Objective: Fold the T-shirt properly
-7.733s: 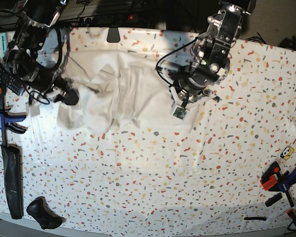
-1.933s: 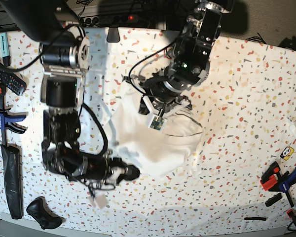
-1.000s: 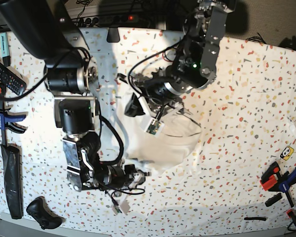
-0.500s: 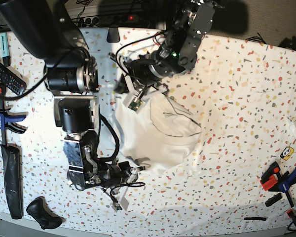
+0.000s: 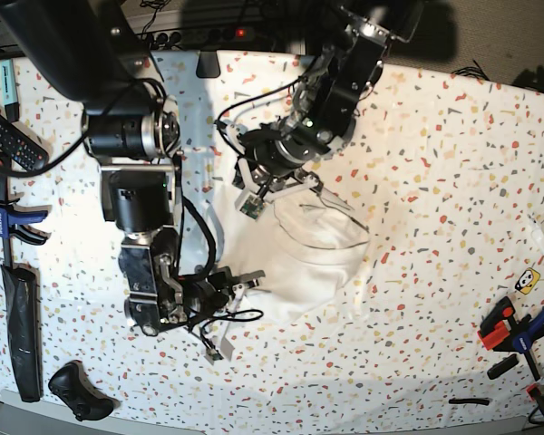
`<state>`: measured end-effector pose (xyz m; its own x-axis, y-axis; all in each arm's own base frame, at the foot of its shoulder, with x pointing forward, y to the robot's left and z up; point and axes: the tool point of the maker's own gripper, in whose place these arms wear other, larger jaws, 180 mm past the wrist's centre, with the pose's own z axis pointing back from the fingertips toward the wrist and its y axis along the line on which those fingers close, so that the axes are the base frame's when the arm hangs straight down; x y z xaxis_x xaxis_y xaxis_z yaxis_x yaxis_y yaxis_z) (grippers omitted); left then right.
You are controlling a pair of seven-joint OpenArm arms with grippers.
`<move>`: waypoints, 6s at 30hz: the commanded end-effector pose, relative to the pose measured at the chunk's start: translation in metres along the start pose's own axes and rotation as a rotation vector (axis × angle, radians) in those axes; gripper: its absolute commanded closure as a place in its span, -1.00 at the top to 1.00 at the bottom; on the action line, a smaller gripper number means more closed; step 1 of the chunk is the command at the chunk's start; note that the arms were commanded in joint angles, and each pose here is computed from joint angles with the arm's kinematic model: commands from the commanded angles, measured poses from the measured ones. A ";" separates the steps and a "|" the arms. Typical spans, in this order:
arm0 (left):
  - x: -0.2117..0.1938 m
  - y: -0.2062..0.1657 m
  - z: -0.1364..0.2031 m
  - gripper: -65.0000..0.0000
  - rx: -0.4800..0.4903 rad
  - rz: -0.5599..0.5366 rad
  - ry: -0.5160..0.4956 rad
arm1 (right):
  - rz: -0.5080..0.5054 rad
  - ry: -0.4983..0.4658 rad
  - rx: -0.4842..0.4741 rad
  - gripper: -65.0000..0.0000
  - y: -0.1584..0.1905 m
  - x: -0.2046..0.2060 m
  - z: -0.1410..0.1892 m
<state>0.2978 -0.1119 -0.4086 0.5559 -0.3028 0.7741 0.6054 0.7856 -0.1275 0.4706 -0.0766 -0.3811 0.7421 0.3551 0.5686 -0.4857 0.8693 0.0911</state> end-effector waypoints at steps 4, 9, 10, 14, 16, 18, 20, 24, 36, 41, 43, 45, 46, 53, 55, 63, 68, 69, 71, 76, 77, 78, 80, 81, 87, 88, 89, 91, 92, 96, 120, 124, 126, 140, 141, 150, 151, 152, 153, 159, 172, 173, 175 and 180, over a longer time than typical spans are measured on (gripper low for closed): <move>0.008 0.039 -0.007 -1.00 0.167 -0.020 0.033 | 0.004 0.043 -0.041 -1.00 -0.017 -0.003 0.010; 0.018 0.077 0.000 -1.00 0.291 -0.056 0.039 | -0.034 0.128 -0.041 -1.00 -0.031 -0.028 0.017; 0.022 0.087 0.002 -1.00 0.326 -0.065 0.033 | -0.046 0.138 -0.032 -1.00 -0.030 -0.031 0.018; 0.044 0.109 0.007 -1.00 0.375 -0.093 -0.019 | -0.068 0.149 0.002 -1.00 -0.025 -0.041 0.016; 0.061 0.111 0.007 -1.00 0.373 -0.103 -0.073 | -0.071 0.157 0.047 -1.00 -0.014 -0.044 0.013; 0.082 0.110 0.007 -1.00 0.350 -0.097 -0.140 | -0.080 0.159 0.079 -1.00 -0.004 -0.045 0.011; 0.098 0.106 0.006 -1.00 0.309 -0.101 -0.178 | -0.078 0.157 0.096 -1.00 0.004 -0.043 0.008; 0.126 0.111 0.009 -1.00 0.314 -0.126 -0.227 | -0.086 0.147 0.134 -1.00 0.017 -0.038 0.005; 0.131 0.126 0.012 -1.00 0.392 -0.051 -0.103 | -0.063 0.133 0.022 -1.00 -0.016 -0.024 0.020; 0.143 0.091 0.003 -1.00 0.288 -0.031 -0.122 | -0.085 0.041 -0.097 -1.00 -0.068 0.004 0.052; 0.137 0.078 0.000 -1.00 0.228 -0.034 -0.094 | -0.100 -0.043 -0.146 -1.00 -0.087 0.027 0.066; 0.123 0.061 -0.005 -1.00 0.161 -0.054 -0.061 | -0.097 -0.121 -0.173 -1.00 -0.098 0.048 0.077; 0.117 0.052 -0.007 -1.00 0.119 -0.050 -0.060 | -0.092 -0.148 -0.177 -1.00 -0.099 0.056 0.080; 0.078 0.004 -0.010 -1.00 -0.060 -0.001 -0.113 | -0.069 -0.222 -0.133 -1.00 -0.072 0.082 0.071; 0.074 0.001 -0.010 -1.00 -0.063 0.009 -0.118 | -0.068 -0.217 -0.122 -1.00 -0.066 0.081 0.067; 0.075 0.042 -0.008 -1.00 0.139 0.032 -0.116 | -0.069 -0.143 -0.130 -1.00 -0.068 0.067 0.065; 0.064 0.101 0.005 -1.00 0.342 0.075 -0.086 | -0.061 -0.115 -0.182 -1.00 -0.087 0.057 0.072; 0.060 0.115 0.009 -1.00 0.373 0.093 -0.082 | -0.063 -0.113 -0.191 -1.00 -0.091 0.055 0.074; 0.051 0.142 0.018 -1.00 0.422 0.144 -0.076 | -0.068 -0.108 -0.211 -1.00 -0.102 0.051 0.079; 0.030 0.157 0.025 -1.00 0.350 0.303 -0.020 | -0.076 -0.123 -0.250 -1.00 -0.122 0.046 0.091; 0.033 0.154 0.025 -1.00 0.328 0.317 -0.031 | -0.076 -0.125 -0.253 -1.00 -0.124 0.046 0.092; 0.039 0.150 0.025 -1.00 0.304 0.330 -0.051 | -0.077 -0.126 -0.253 -1.00 -0.124 0.046 0.092; 0.063 0.140 0.031 -1.00 0.256 0.339 -0.115 | -0.077 -0.126 -0.256 -1.00 -0.125 0.045 0.092; 0.075 0.136 0.036 -1.00 0.246 0.332 -0.142 | -0.077 -0.128 -0.256 -1.00 -0.125 0.046 0.093; 0.142 0.107 0.076 -1.00 0.198 0.248 -0.279 | -0.076 -0.134 -0.256 -1.00 -0.125 0.047 0.093; 0.144 0.098 0.075 -1.00 0.177 0.227 -0.286 | -0.076 -0.134 -0.256 -1.00 -0.125 0.047 0.093; 0.142 0.087 0.071 -1.00 0.151 0.212 -0.284 | -0.076 -0.133 -0.256 -1.00 -0.125 0.047 0.093; 0.131 0.064 0.060 -1.00 0.105 0.186 -0.254 | -0.076 -0.132 -0.255 -1.00 -0.125 0.047 0.093; 0.124 0.053 0.054 -1.00 0.081 0.174 -0.235 | -0.076 -0.132 -0.255 -1.00 -0.125 0.047 0.093; 0.100 0.006 0.030 -1.00 -0.011 0.120 -0.197 | -0.076 -0.131 -0.256 -1.00 -0.125 0.046 0.092; 0.058 0.049 -0.031 -1.00 0.190 0.018 -0.106 | -0.081 -0.100 -0.257 -1.00 -0.126 0.040 0.092; 0.039 0.070 -0.033 -1.00 0.287 0.066 -0.062 | -0.082 -0.091 -0.257 -1.00 -0.126 0.038 0.092; 0.039 0.083 -0.029 -1.00 0.335 0.090 -0.065 | -0.083 -0.088 -0.255 -1.00 -0.126 0.036 0.091; 0.040 0.207 0.016 -1.00 0.526 0.215 -0.174 | -0.088 -0.072 -0.254 -1.00 -0.126 0.027 0.087; 0.044 0.208 0.017 -1.00 0.509 0.215 -0.200 | -0.088 -0.072 -0.254 -1.00 -0.126 0.027 0.087; 0.096 0.224 0.025 -1.00 0.488 0.168 -0.321 | -0.113 -0.051 -0.219 -1.00 -0.120 0.023 0.086; 0.105 0.228 0.028 -1.00 0.494 0.159 -0.336 | -0.120 -0.055 -0.206 -1.00 -0.118 0.023 0.085; 0.114 0.232 0.030 -1.00 0.498 0.152 -0.348 | -0.127 -0.057 -0.196 -1.00 -0.116 0.024 0.085; 0.121 0.237 0.032 -1.00 0.505 0.146 -0.350 | -0.128 -0.057 -0.193 -1.00 -0.115 0.024 0.085; 0.126 0.256 0.036 -1.00 0.524 0.152 -0.240 | -0.127 -0.056 -0.194 -1.00 -0.116 0.024 0.085; 0.105 0.254 0.056 -1.00 0.553 0.239 -0.039 | -0.128 -0.051 -0.193 -1.00 -0.115 0.023 0.085; 0.112 0.252 0.061 -1.00 0.555 0.230 -0.066 | -0.129 -0.047 -0.193 -1.00 -0.115 0.022 0.085; 0.124 0.248 0.077 -1.00 0.587 0.186 -0.111 | -0.143 -0.043 -0.169 -1.00 -0.111 0.021 0.084; 0.138 0.225 0.125 -1.00 0.649 0.110 -0.233 | -0.188 -0.034 -0.050 -1.00 -0.089 0.021 0.081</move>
<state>0.4296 0.0905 -0.2754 0.4749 -0.1360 0.8695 0.0613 0.9907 0.1215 0.4742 -0.1727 -0.3387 0.8422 0.1783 0.5088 -0.3041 0.9364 0.1753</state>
